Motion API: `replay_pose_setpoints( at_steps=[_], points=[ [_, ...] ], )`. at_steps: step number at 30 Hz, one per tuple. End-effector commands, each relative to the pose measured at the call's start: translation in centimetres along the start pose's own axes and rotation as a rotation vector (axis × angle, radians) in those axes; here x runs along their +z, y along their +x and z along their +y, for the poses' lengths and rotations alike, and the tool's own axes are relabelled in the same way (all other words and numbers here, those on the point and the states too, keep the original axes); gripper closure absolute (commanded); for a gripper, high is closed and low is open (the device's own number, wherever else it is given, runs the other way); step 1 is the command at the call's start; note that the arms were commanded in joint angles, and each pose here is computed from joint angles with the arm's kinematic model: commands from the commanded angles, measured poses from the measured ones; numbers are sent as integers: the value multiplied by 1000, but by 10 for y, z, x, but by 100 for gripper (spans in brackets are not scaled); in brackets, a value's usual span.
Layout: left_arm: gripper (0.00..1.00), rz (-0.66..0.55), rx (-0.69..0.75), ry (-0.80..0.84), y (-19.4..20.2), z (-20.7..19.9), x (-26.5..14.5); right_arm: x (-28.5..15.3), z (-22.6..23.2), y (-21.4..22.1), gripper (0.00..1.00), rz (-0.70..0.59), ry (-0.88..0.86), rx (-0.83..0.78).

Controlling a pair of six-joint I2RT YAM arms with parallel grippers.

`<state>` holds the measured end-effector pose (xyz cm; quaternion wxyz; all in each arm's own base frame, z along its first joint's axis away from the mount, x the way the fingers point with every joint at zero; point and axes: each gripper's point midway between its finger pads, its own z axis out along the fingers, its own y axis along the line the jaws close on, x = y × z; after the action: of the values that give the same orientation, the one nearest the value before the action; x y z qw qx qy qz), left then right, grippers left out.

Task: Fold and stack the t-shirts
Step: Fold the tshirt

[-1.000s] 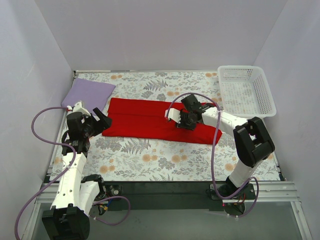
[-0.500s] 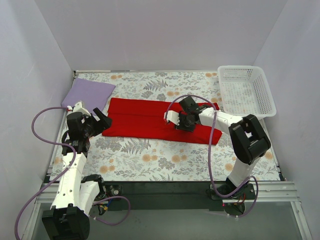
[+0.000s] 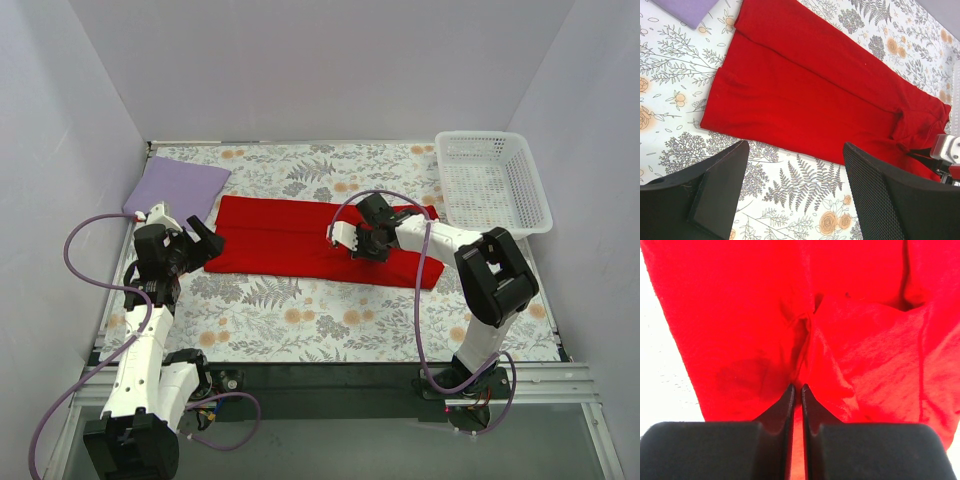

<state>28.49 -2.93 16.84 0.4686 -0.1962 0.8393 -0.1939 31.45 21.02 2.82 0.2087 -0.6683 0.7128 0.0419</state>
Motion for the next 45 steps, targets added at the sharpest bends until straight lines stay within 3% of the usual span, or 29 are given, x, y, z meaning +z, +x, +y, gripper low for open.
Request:
replay_pose_setpoints(
  at_steps=[1,11,20,28,38,45],
  points=[
    [25,-20,17,20,-3,-4,-2,-11,-20,-17,91,-29,58,-17],
    [25,-19,16,14,-3,-4,-2,-13,-40,-31,87,-36,92,-32],
    [25,-17,16,12,-3,-3,-1,-9,-47,-33,66,-27,101,-30],
    [25,-17,18,14,-3,-4,-2,-15,-53,-34,56,-26,133,-23],
    [25,-17,18,14,-3,-4,-2,-28,-74,-41,57,-24,222,2],
    [25,-14,18,14,-2,-4,-1,-19,-82,-45,69,-21,228,26]
  ],
)
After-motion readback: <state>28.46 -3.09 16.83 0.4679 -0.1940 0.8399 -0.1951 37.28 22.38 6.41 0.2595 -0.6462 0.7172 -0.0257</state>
